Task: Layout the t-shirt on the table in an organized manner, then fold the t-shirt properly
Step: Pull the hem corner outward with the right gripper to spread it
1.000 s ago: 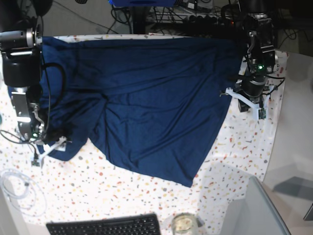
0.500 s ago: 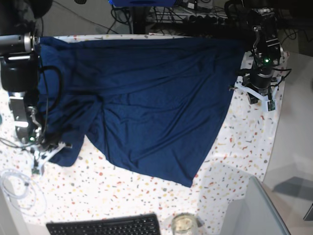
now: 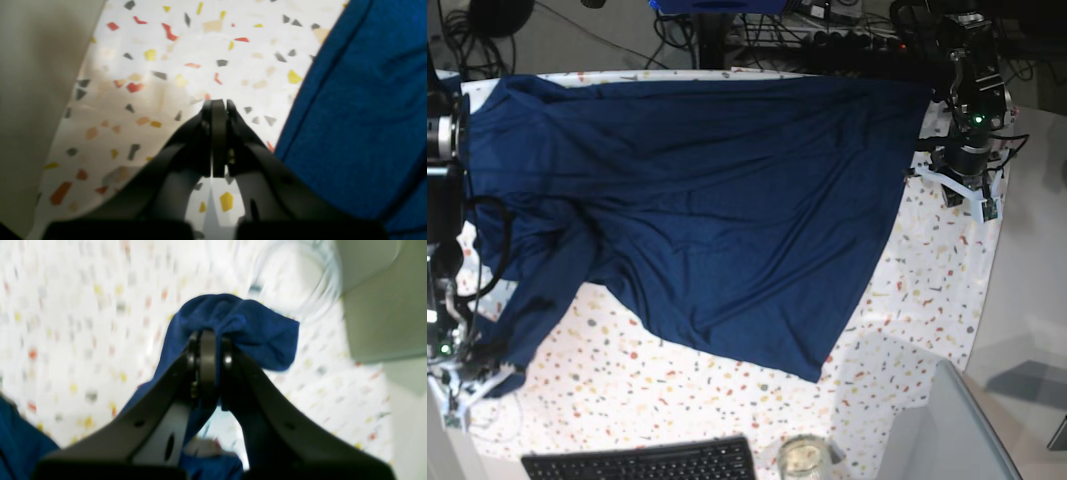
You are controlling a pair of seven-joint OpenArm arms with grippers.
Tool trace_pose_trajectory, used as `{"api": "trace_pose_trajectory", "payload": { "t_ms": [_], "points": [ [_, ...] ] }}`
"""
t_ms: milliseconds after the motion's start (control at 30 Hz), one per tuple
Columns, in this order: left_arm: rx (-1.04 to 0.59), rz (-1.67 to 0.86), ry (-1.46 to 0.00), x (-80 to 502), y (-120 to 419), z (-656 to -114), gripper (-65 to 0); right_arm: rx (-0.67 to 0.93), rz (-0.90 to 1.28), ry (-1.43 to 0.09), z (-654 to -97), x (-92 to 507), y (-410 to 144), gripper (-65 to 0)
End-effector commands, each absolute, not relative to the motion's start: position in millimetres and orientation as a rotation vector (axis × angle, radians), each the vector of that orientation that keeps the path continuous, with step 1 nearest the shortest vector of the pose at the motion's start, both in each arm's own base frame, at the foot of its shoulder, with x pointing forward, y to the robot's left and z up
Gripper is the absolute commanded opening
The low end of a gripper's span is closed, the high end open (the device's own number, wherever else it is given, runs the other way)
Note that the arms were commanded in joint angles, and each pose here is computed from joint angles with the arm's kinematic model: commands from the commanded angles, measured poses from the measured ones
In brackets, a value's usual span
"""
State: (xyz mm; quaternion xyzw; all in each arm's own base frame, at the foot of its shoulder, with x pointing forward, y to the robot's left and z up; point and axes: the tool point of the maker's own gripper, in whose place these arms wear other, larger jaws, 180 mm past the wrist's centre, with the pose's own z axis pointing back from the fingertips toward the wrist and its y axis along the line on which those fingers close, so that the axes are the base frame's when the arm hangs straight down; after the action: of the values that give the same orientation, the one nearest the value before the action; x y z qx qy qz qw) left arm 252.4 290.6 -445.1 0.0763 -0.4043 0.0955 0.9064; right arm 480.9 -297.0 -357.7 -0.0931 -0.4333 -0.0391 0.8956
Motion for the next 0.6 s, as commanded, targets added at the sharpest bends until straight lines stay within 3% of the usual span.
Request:
{"api": "trace_pose_trajectory", "payload": {
  "t_ms": [0, 400, 567],
  "points": [
    [0.167, 0.186, -0.881, 261.1, 294.4, -433.0, -65.0, -0.222, -0.086, -0.994, -318.5, 500.2, -310.9, -65.0],
    [0.169, 0.183, -0.867, 253.9, 294.3, -436.5, -65.0, -0.255, -0.095, -1.188, -238.3, 537.5, -325.0, -65.0],
    [0.170, 0.182, -0.865, 252.9, 294.3, -436.8, -65.0, -0.421, 0.030, -1.255, -211.9, 546.0, -330.0, -65.0]
  ]
}}
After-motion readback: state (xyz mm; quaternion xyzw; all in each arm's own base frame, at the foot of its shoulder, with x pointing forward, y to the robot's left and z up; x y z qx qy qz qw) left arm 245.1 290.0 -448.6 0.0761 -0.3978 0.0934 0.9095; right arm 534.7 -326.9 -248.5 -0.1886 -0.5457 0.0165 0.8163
